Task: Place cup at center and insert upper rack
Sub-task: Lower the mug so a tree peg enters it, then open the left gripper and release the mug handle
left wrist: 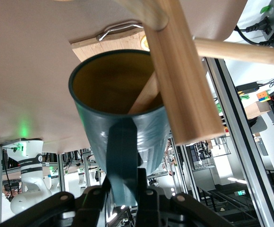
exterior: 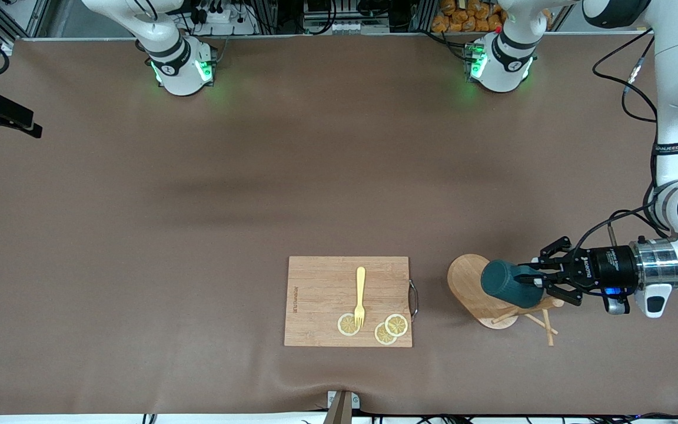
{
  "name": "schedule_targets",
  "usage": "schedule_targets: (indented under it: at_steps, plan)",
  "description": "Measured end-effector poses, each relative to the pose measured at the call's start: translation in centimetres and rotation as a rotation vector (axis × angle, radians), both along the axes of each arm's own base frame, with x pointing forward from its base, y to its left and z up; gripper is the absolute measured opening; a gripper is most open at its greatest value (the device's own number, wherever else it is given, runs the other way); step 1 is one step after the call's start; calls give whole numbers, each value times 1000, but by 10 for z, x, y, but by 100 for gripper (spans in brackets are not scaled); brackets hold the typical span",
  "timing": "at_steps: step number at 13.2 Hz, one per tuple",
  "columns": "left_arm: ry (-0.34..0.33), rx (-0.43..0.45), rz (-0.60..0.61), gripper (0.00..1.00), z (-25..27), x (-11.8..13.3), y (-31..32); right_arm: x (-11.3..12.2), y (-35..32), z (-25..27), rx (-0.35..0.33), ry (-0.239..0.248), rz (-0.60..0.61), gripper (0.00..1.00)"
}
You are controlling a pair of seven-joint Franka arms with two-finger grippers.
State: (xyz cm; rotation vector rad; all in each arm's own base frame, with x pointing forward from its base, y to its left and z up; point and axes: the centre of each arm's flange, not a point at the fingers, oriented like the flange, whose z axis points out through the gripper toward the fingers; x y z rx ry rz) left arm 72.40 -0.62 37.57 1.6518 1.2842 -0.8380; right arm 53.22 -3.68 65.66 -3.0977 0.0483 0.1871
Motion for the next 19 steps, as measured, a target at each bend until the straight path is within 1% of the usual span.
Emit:
schedule_targets:
  at_steps: [7, 9, 10, 13, 15, 16, 17, 19]
  plan:
    - [-12, -5, -7, 21, -7, 0, 5, 0, -8, 0, 0, -1, -16, 100]
    - [-12, -7, -10, 24, -7, 0, 4, 0, -9, 0, -3, -6, -17, 100]
    - [-13, -9, -12, 30, -6, 0, 2, 0, -10, 0, -4, -7, -18, 100]
    - [-19, -16, -18, 63, -2, 1, 0, 1, -12, 1, -23, -15, -20, 100]
    - [-19, -24, -30, 81, 1, 0, -1, 2, -13, 1, -33, -18, -21, 100]
    - [-21, -28, -34, 93, 4, 0, 0, 2, -13, 1, -34, -18, -21, 100]
    - [-23, -31, -35, 100, 7, -1, 2, 2, -13, 1, -34, -18, -21, 100]
    - [-25, -37, -35, 100, 19, -1, 9, 2, -13, 1, -34, -18, -21, 100]
